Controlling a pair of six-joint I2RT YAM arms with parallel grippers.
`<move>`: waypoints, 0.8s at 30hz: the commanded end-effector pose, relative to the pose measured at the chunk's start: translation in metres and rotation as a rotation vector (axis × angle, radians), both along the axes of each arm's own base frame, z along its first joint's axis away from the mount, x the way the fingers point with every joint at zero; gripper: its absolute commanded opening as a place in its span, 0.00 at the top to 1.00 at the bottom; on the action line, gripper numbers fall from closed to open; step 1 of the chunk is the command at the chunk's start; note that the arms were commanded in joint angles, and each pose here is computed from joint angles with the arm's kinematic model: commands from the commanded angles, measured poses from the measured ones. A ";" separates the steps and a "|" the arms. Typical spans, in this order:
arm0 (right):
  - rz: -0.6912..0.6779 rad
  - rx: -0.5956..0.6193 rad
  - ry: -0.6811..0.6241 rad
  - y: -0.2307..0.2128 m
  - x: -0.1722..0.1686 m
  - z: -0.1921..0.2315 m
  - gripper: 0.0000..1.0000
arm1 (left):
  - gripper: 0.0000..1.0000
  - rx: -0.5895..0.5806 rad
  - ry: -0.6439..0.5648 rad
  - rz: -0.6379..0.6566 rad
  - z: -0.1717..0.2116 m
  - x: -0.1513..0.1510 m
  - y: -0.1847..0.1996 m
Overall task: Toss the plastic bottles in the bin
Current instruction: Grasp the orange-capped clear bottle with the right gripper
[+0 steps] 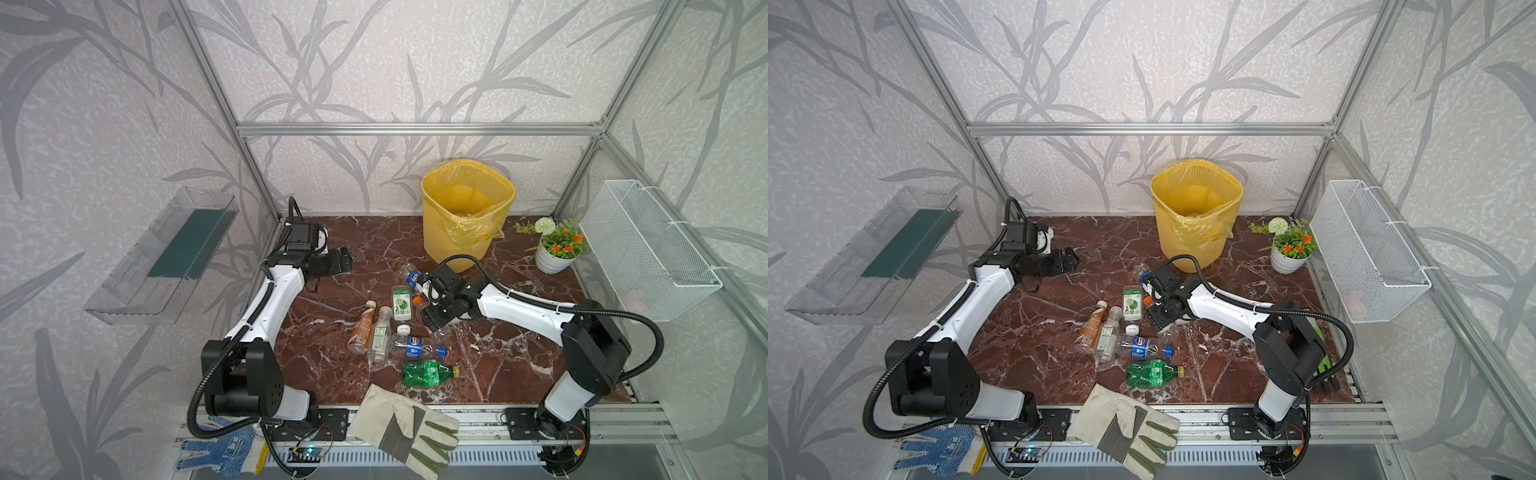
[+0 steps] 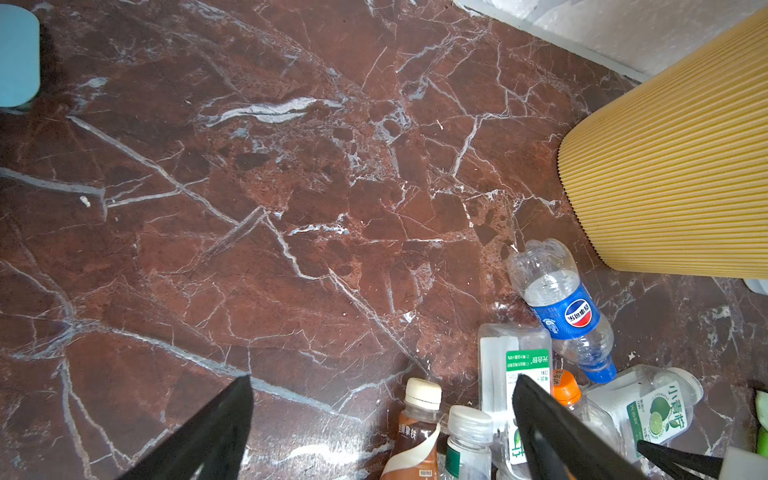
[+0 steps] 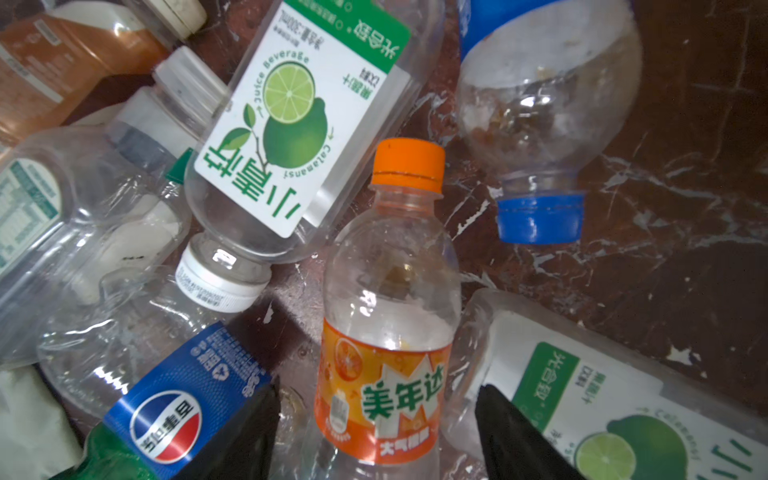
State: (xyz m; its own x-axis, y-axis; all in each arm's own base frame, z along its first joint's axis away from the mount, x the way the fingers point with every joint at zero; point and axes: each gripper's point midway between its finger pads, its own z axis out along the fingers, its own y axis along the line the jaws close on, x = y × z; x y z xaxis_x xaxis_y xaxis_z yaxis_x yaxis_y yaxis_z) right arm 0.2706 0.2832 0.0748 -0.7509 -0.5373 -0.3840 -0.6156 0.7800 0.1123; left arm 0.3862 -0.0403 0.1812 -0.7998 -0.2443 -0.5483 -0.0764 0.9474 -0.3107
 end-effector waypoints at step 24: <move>-0.067 -0.121 -0.062 0.007 0.011 -0.016 0.43 | 0.03 -0.012 -0.007 0.008 0.000 -0.001 0.003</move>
